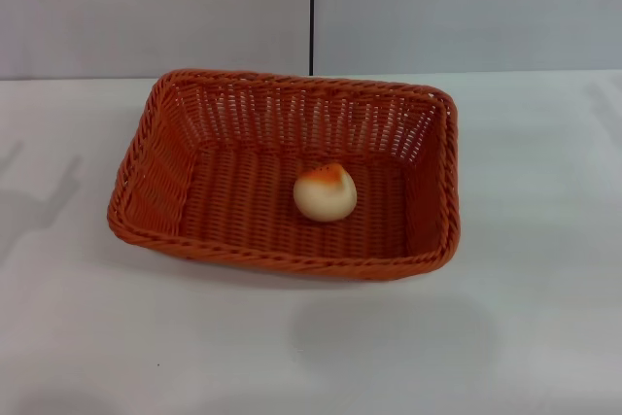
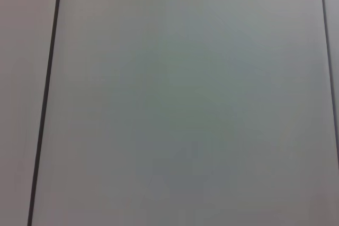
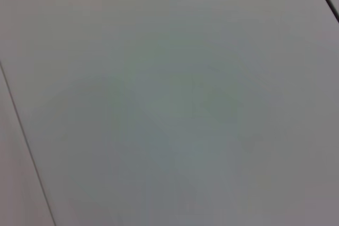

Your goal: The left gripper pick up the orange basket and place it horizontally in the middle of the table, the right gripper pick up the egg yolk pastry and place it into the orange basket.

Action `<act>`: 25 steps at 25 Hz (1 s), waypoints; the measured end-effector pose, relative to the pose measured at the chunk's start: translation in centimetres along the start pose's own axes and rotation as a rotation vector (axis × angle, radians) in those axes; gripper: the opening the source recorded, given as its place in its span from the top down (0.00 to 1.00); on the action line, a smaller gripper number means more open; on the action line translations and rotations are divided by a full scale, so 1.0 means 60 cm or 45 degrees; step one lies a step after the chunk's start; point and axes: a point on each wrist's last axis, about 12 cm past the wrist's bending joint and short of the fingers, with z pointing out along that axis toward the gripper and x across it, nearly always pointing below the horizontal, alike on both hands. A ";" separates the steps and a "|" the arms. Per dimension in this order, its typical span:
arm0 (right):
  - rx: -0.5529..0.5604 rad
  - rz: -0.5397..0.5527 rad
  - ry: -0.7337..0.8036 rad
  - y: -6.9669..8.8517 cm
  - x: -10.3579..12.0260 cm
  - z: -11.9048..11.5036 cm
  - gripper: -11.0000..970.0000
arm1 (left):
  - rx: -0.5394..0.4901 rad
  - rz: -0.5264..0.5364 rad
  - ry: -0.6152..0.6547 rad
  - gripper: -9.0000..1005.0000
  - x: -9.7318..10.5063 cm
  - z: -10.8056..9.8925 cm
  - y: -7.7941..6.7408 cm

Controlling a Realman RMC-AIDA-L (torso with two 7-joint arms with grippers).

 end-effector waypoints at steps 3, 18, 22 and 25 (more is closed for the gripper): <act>-0.006 -0.004 -0.003 0.001 0.001 0.005 0.47 | 0.000 0.000 -0.001 0.19 0.000 -0.001 0.000; 0.010 -0.006 0.002 0.000 0.006 0.007 0.47 | -0.008 0.003 0.003 0.19 0.007 -0.003 -0.010; 0.012 -0.004 0.003 -0.001 0.006 0.008 0.47 | -0.001 0.014 0.008 0.19 0.009 -0.002 -0.012; 0.013 0.002 0.004 0.001 0.011 0.009 0.47 | 0.000 0.014 0.011 0.19 0.009 -0.004 -0.011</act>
